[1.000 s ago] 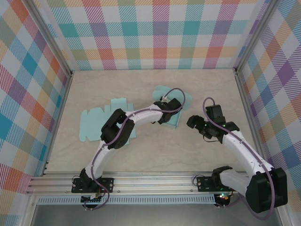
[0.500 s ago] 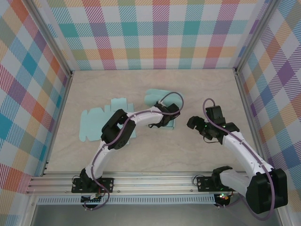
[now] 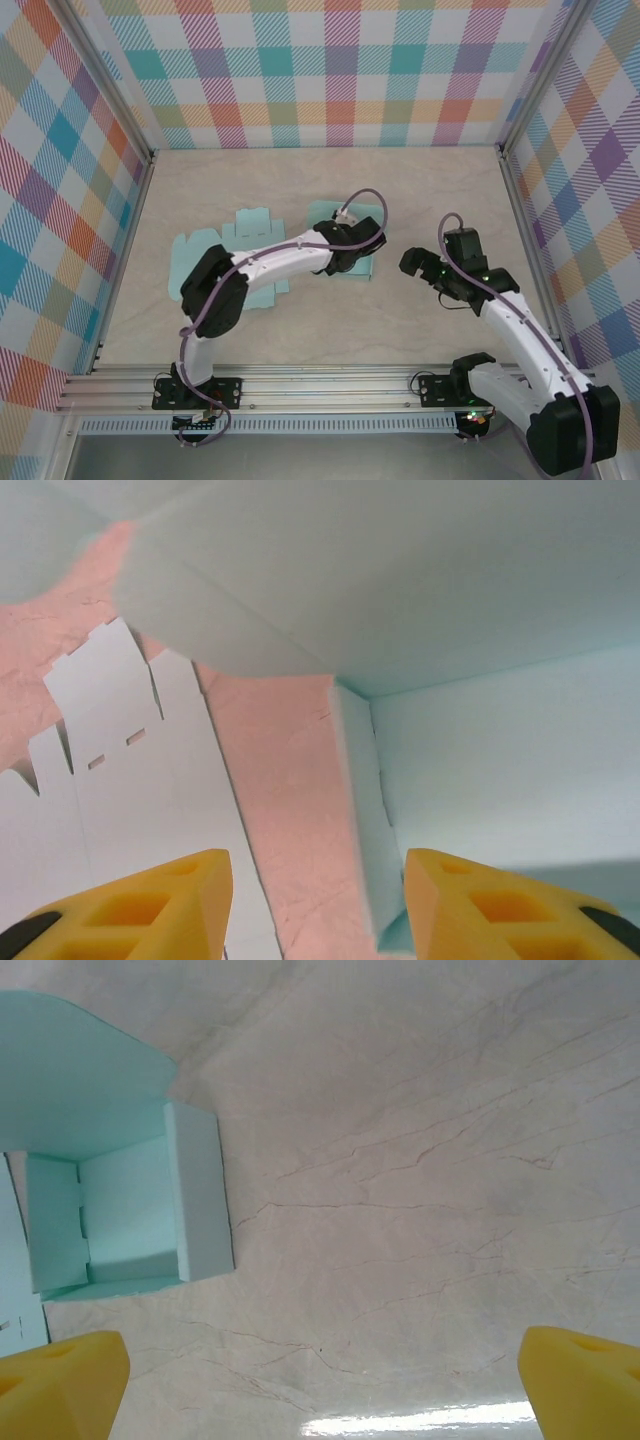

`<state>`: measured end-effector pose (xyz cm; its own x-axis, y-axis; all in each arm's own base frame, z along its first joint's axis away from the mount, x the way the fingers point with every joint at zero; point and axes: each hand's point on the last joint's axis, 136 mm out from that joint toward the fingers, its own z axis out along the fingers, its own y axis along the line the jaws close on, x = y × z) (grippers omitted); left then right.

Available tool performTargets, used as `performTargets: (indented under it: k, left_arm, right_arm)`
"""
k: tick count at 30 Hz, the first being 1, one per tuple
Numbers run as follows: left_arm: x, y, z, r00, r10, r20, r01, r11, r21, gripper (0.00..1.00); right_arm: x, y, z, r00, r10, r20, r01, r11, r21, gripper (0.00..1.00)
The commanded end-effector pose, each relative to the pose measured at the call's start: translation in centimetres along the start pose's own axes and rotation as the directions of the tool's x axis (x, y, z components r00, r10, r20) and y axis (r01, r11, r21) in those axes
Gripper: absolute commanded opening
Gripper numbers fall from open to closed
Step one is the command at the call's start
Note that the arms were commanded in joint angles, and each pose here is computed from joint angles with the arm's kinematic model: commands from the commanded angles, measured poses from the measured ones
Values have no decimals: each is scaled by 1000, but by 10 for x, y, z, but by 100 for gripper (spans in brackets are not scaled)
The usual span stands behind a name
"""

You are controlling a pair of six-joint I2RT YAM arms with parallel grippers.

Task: Fold the paper box

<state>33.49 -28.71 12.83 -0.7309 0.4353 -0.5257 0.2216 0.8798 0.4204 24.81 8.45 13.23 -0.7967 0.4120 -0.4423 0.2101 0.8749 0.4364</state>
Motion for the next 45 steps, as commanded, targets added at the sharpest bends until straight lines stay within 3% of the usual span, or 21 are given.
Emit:
performTargets:
  k: [1, 6, 8, 11, 15, 17, 20, 24, 30, 37, 45]
  left_arm:
    - [-5, 9, -27, 995, -89, 49, 84, 992, 93, 49]
    - [-17, 43, -61, 968, -176, 177, 149, 977, 154, 60]
    - [-22, 60, -60, 960, -181, 212, 148, 976, 161, 67]
    - [-26, 83, -39, 959, -189, 212, 144, 967, 212, 70]
    - [-35, 90, -15, 944, -237, 231, 118, 892, 436, 70]
    - [-45, 91, -10, 929, -247, 276, 87, 870, 486, 70]
    - [-49, 88, 4, 932, -205, 299, 31, 867, 498, 70]
    - [-56, 85, 22, 930, -182, 319, -13, 852, 523, 69]
    - [-67, 72, 33, 934, -122, 337, -98, 818, 567, 66]
    - [-68, 67, 48, 945, -62, 321, -134, 822, 554, 63]
    - [-64, 52, 62, 964, -23, 267, -145, 793, 592, 51]
  right_arm:
    - [-8, 1, -18, 997, -61, 53, 60, 998, 15, 100]
    - [-14, 10, -32, 991, -96, 93, 99, 995, -24, 100]
    - [-18, 11, -34, 990, -85, 114, 88, 996, -27, 100]
    - [-27, 17, -38, 984, -99, 146, 106, 994, -39, 100]
    - [-41, 39, -37, 970, -165, 176, 185, 977, -105, 100]
    - [-46, 47, -32, 965, -200, 171, 221, 968, -115, 100]
    - [-53, 55, -18, 955, -268, 129, 282, 953, -109, 100]
    - [-60, 76, 7, 931, -356, 74, 364, 917, -163, 89]
    - [-77, 96, 39, 877, -474, 71, 479, 855, -198, 85]
    - [-85, 109, 72, 840, -541, 39, 533, 811, -241, 79]
    - [-75, 122, 88, 844, -536, -11, 505, 802, -320, 58]
